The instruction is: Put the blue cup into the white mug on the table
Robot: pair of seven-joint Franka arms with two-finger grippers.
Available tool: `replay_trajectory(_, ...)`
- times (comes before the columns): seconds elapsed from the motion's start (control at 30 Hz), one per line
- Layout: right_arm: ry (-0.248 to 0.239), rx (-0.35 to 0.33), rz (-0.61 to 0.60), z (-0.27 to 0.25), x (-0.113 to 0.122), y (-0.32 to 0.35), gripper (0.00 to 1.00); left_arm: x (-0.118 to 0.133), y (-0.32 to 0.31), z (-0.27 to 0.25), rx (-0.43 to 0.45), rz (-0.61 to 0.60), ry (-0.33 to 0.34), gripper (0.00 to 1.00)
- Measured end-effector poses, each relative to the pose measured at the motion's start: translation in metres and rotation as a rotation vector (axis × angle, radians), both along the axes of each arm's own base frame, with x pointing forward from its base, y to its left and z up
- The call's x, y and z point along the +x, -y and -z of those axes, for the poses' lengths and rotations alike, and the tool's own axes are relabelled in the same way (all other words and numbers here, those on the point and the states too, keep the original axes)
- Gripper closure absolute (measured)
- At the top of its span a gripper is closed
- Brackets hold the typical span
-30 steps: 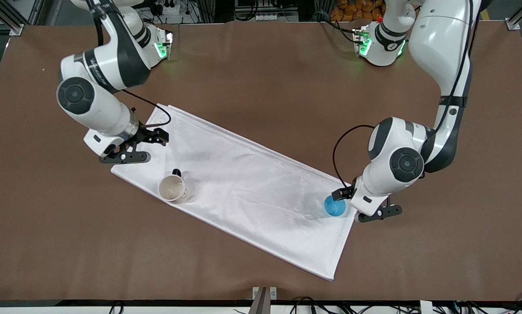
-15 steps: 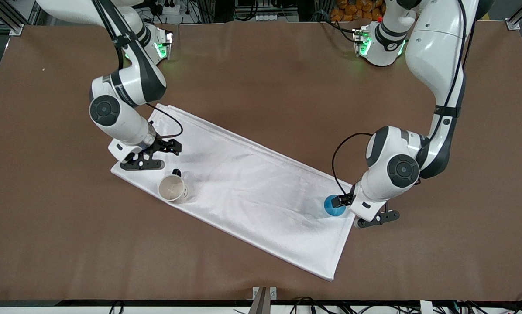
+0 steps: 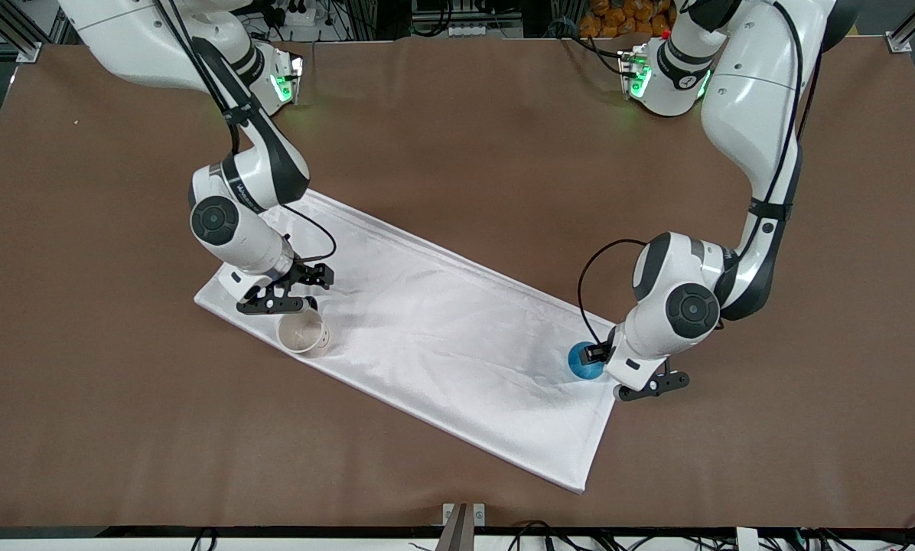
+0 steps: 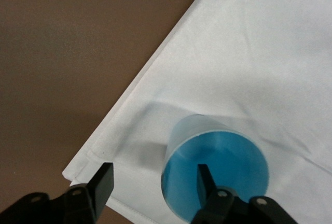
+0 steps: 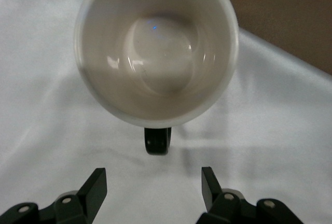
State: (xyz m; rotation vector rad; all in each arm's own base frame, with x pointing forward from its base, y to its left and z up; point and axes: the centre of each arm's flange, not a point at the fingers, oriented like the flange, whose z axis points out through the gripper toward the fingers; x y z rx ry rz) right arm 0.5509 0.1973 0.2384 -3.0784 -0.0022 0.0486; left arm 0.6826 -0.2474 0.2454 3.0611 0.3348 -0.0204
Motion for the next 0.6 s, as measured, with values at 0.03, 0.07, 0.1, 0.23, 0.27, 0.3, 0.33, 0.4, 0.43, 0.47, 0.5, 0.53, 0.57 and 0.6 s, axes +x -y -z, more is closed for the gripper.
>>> replay_trajectory(0.03, 0.003, -0.002, 0.002, 0.000, 0.002, -0.002, 0.18, 0.000, 0.000, 0.000, 0.000, -0.003, -0.001, 0.35)
replay_trajectory(0.07, 0.008, -0.006, 0.004, 0.000, 0.003, -0.004, 0.18, 0.000, 0.000, 0.001, 0.000, -0.009, -0.002, 0.40)
replay_trajectory(0.1, 0.012, -0.009, 0.006, -0.001, 0.005, -0.005, 0.22, 0.000, 0.000, 0.001, 0.000, -0.013, -0.002, 0.44)
replay_trajectory(0.23, 0.029, -0.023, 0.018, -0.002, 0.014, -0.010, 0.34, 0.000, 0.001, 0.001, 0.000, -0.028, -0.003, 0.61)
replay_trajectory(0.27, 0.033, -0.025, 0.019, -0.002, 0.017, -0.010, 0.34, 0.000, 0.001, 0.001, 0.000, -0.028, -0.003, 0.65)
replay_trajectory(0.3, 0.035, -0.026, 0.020, -0.002, 0.019, -0.010, 0.34, -0.001, 0.002, 0.001, 0.000, -0.028, -0.003, 0.70)
replay_trajectory(0.33, 0.037, -0.027, 0.021, -0.002, 0.021, -0.010, 0.36, -0.001, 0.002, 0.001, 0.000, -0.028, -0.003, 0.74)
replay_trajectory(0.4, 0.039, -0.027, 0.024, -0.001, 0.024, -0.009, 0.44, -0.001, 0.003, 0.001, 0.000, -0.027, -0.002, 0.88)
replay_trajectory(0.43, 0.039, -0.027, 0.025, 0.000, 0.026, -0.008, 0.49, -0.001, 0.003, 0.001, -0.001, -0.027, -0.001, 0.93)
replay_trajectory(0.47, 0.040, -0.027, 0.027, 0.001, 0.027, -0.008, 0.55, -0.001, 0.004, 0.000, -0.005, -0.027, 0.002, 0.96)
replay_trajectory(0.5, 0.040, -0.026, 0.028, 0.002, 0.029, -0.007, 0.65, 0.000, 0.005, -0.001, -0.006, -0.026, 0.004, 0.97)
replay_trajectory(0.53, 0.041, -0.026, 0.029, 0.002, 0.030, -0.007, 0.70, 0.000, 0.005, -0.002, -0.006, -0.026, 0.005, 0.96)
replay_trajectory(0.57, 0.041, -0.025, 0.030, 0.002, 0.031, -0.007, 0.76, 0.000, 0.005, -0.002, -0.007, -0.026, 0.006, 0.96)
replay_trajectory(0.6, 0.043, -0.025, 0.030, 0.002, 0.032, -0.008, 0.78, 0.001, 0.005, -0.003, -0.007, -0.026, 0.007, 0.96)
